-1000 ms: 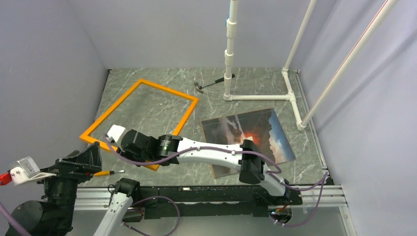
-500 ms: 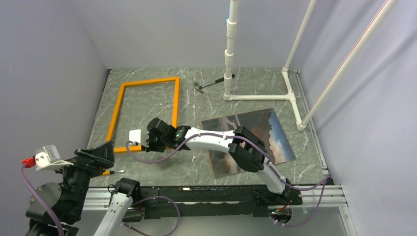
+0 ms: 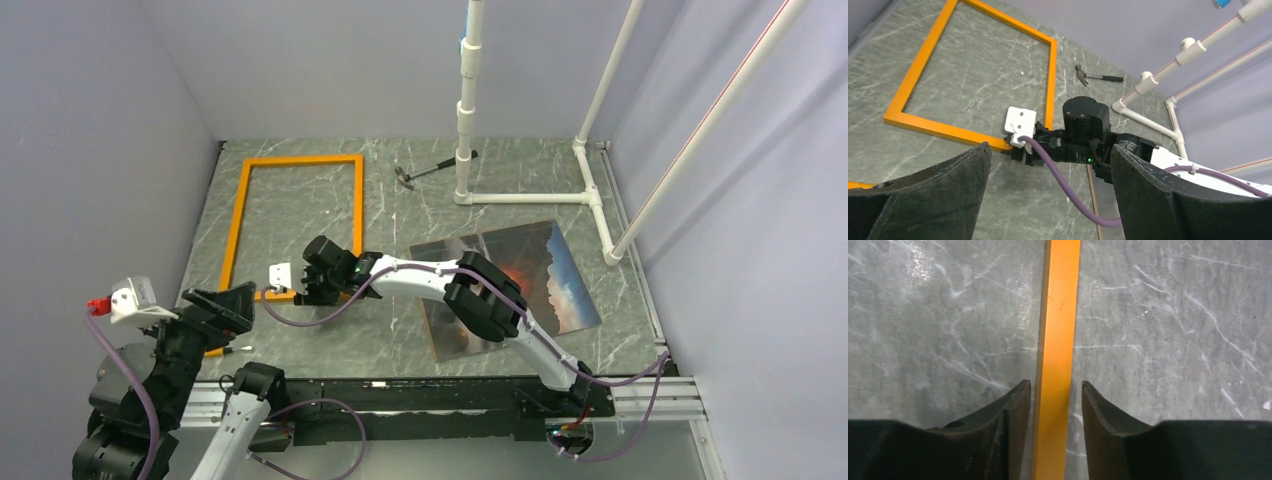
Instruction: Take the photo out of the frame
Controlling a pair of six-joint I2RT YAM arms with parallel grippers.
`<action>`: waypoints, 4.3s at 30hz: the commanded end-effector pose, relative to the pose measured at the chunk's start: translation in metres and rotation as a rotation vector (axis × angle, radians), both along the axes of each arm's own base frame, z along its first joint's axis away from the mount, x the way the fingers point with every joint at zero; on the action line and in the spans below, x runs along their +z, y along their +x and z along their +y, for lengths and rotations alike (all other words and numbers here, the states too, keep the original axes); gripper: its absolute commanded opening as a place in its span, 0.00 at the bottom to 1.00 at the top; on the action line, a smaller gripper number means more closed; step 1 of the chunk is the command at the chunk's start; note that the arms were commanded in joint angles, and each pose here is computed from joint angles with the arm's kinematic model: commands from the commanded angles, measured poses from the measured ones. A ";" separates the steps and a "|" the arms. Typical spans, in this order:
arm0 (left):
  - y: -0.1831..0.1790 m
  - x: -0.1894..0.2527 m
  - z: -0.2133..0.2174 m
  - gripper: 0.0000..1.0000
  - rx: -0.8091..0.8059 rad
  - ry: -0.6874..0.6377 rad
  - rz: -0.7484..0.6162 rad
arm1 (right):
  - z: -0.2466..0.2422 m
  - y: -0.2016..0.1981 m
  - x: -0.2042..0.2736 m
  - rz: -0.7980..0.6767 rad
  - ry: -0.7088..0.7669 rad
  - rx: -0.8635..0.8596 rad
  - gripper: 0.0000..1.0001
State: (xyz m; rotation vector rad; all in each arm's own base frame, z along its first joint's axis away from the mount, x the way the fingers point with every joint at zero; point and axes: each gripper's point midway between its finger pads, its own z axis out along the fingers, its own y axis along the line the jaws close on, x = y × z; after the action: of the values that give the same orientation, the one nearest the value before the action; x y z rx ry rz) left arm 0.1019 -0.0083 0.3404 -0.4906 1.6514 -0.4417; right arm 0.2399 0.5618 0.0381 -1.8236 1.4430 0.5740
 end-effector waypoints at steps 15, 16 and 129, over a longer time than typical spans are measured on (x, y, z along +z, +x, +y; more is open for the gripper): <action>0.058 -0.064 -0.090 0.94 -0.393 -0.109 0.146 | -0.175 0.005 0.127 0.087 0.186 -0.795 0.86; 0.063 -0.071 -0.101 0.94 -0.443 -0.131 0.164 | -0.198 0.003 0.119 0.124 0.166 -0.868 0.86; 0.081 -0.261 -0.285 0.96 -0.812 -0.275 0.697 | -0.486 0.052 0.031 0.472 0.178 -1.926 1.00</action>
State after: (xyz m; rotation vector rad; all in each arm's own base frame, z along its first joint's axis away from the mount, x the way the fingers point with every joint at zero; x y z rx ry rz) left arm 0.1763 -0.2974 0.0754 -0.1176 2.4722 -1.2672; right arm 0.2900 0.0680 0.0532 0.3947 2.4846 -0.0385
